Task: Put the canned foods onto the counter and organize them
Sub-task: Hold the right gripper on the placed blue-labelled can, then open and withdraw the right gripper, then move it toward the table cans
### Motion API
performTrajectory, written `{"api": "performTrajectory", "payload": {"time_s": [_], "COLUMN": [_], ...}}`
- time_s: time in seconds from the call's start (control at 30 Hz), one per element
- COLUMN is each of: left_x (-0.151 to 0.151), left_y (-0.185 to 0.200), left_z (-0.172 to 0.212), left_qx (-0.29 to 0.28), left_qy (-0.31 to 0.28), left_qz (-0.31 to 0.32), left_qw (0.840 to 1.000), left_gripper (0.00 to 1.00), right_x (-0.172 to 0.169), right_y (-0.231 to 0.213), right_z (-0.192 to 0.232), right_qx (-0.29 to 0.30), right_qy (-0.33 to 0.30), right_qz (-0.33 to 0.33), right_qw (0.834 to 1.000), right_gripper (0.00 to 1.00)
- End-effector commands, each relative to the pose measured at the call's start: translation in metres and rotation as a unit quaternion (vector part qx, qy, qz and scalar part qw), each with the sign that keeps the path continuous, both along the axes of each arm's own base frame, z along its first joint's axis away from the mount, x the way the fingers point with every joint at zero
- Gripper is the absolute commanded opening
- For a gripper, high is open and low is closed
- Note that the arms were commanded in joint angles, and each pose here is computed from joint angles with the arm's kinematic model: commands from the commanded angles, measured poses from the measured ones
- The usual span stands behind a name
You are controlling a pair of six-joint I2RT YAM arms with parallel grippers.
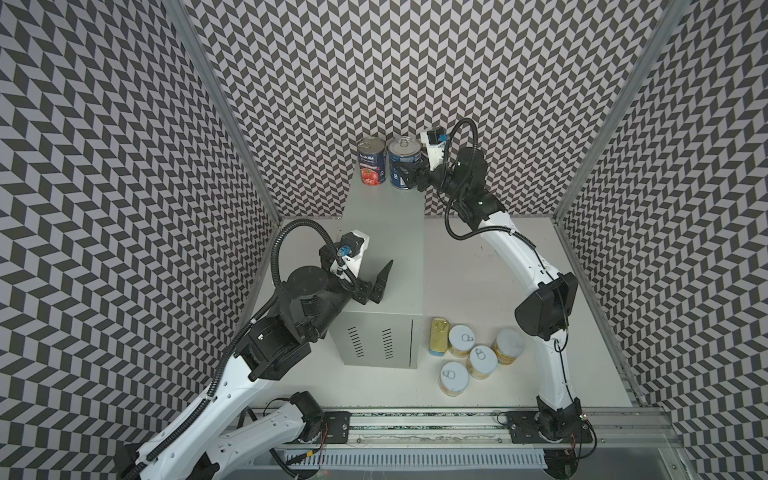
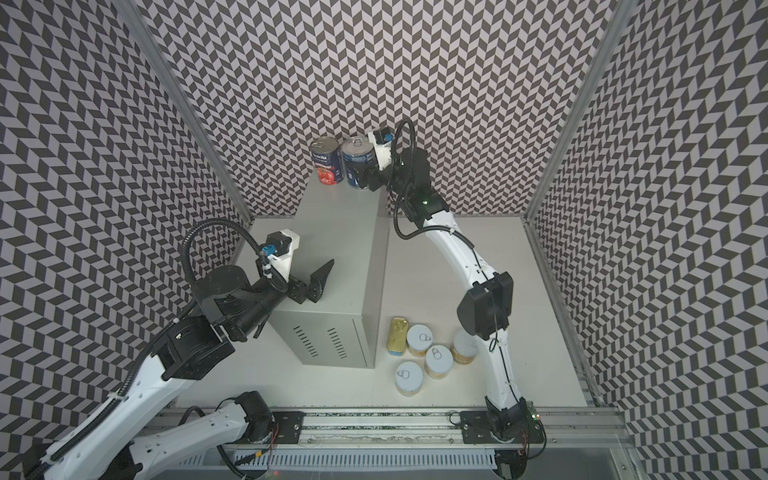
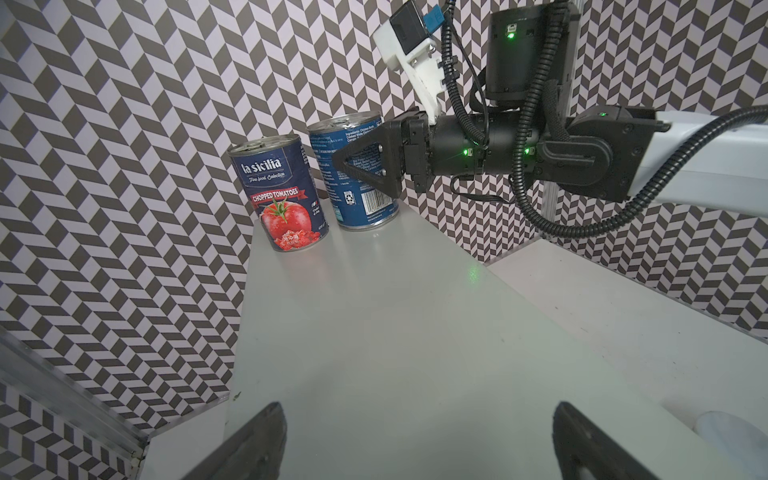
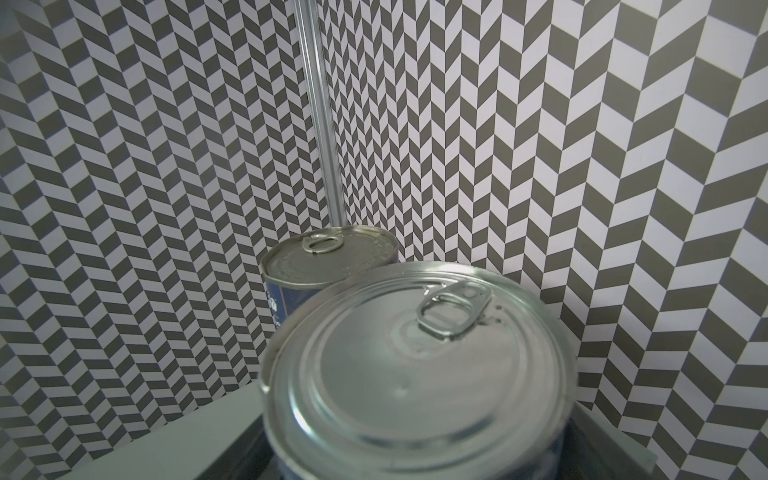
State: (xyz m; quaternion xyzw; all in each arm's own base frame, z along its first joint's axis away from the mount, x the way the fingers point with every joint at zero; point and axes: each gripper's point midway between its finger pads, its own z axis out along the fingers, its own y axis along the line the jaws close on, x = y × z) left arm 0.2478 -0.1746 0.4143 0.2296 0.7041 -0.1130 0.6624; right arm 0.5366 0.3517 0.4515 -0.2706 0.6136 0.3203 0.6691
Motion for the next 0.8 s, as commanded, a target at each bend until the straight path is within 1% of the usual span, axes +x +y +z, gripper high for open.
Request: {"api": "performTrajectory", "payload": {"time_s": [0.0,0.07,0.2,0.43,0.6,0.77], "left_x": [-0.002,-0.002,-0.003,-0.004,-0.006,-0.012], "left_y": [0.002,0.002,0.003,0.002,0.0,-0.008], "left_z": [0.006,0.005,0.006,0.009,0.012,0.019], "left_qx": [-0.012,-0.011,-0.012,-0.015,-0.016,-0.017], "left_qy": [-0.009,-0.009,-0.009,-0.01,-0.007,-0.003], "left_qz": [-0.002,-0.002,-0.002,-0.006,-0.014,-0.043], "left_qw": [1.0,1.0,1.0,1.0,1.0,0.999], "left_gripper": [1.0,1.0,1.0,1.0,1.0,1.0], "right_x": [-0.002,-0.001,-0.001,-0.006,-0.016,-0.041], "right_y": [0.008,0.007,0.007,0.0,-0.01,-0.026], "right_z": [-0.018,-0.019,-0.018,-0.001,0.015,0.029], "right_qx": [-0.008,-0.008,-0.007,-0.001,0.002,0.007], "right_qy": [0.026,0.028,0.028,0.012,0.003,-0.011], "right_qz": [0.02,0.02,0.019,0.008,0.002,-0.008], "right_qw": [0.999,0.999,0.999,1.0,1.0,1.0], "right_gripper": [0.81,0.82,0.9,0.99,0.99,0.99]}}
